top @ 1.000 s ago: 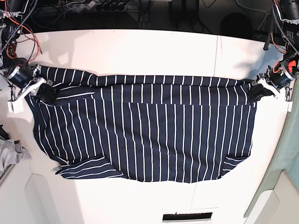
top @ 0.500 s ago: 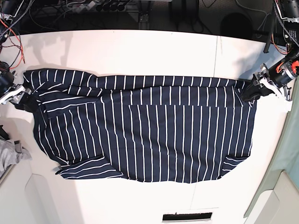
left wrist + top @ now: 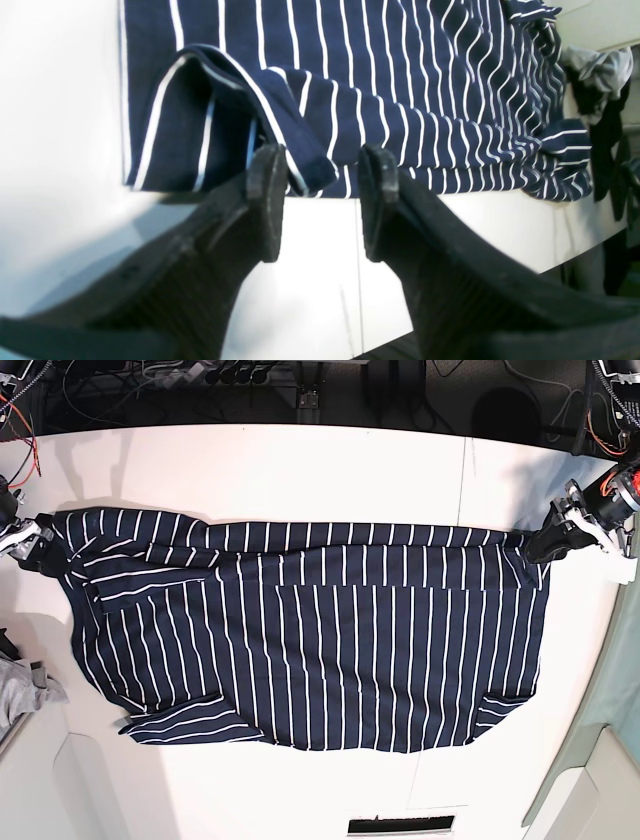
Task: Layout the t-shirt on the table in an organized manner, then fold the t-shirt properly
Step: 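Lower the folded edge and open both grippers, then grasp the folded edge corners again with both grippers and pull outward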
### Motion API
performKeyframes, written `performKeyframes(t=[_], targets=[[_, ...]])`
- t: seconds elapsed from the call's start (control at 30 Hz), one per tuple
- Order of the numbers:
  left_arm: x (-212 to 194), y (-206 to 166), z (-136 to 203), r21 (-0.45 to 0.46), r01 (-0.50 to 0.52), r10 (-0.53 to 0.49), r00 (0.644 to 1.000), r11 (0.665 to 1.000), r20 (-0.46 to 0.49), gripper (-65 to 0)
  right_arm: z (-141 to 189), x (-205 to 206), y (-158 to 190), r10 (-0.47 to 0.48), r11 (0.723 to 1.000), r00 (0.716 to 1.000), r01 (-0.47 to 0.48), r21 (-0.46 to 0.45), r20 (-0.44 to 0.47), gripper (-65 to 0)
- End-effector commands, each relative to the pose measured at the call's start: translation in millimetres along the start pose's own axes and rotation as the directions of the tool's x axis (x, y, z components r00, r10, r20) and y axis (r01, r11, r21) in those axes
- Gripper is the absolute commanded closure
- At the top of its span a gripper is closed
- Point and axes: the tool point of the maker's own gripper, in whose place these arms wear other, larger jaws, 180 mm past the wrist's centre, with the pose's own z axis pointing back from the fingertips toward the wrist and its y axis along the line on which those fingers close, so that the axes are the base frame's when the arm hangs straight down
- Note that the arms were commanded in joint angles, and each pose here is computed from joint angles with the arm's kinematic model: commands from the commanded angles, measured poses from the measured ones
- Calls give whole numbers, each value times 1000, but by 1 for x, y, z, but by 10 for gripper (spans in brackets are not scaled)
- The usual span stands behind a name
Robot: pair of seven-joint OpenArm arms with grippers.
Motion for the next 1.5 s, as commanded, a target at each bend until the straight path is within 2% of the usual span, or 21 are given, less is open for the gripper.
performKeyframes(t=[0.0,0.23,0.37,0.4,0.6,0.73,0.83,0.9,1.07,1.17,1.47], targets=[[18,-3,5,-14,29,-28,999,999,46,-263,4,18,2,22,1000,999,-22,10,46,-310],[19,-4,5,-18,25,-24,998,1000,51,-279,4,17,-2,28,1000,999,-28,-13,41,-311],[19,-4,5,-19,25,-24,998,1000,51,-304,5,18,-10,49,997,998,-47,-55,43,-441],[19,-4,5,-19,25,-24,998,1000,51,-304,5,17,-12,49,997,998,-46,-67,38,-451],[17,-4,5,-19,25,-24,999,1000,43,-305,4,12,-18,47,995,999,-46,-89,17,-449],[17,-4,5,-18,25,-24,999,1000,43,-308,0,-3,-27,-2,995,1000,1,-95,-5,-449],[17,-4,5,-18,25,-24,999,1000,42,-360,-2,-14,-33,-34,994,999,31,-102,-26,-449],[17,-4,5,-18,25,-25,999,1000,41,-372,-2,-17,-38,-30,992,999,26,-121,-31,-449],[9,-2,7,-10,20,-19,1000,1000,24,-372,2,-19,-51,-34,982,998,24,-187,-48,-449],[9,-1,7,-9,20,-20,1000,1000,23,-372,2,-20,-52,-38,981,998,28,-190,-50,-449],[11,5,7,27,50,-51,998,998,27,-372,-5,-49,-64,-132,976,989,118,-185,-63,-449]])
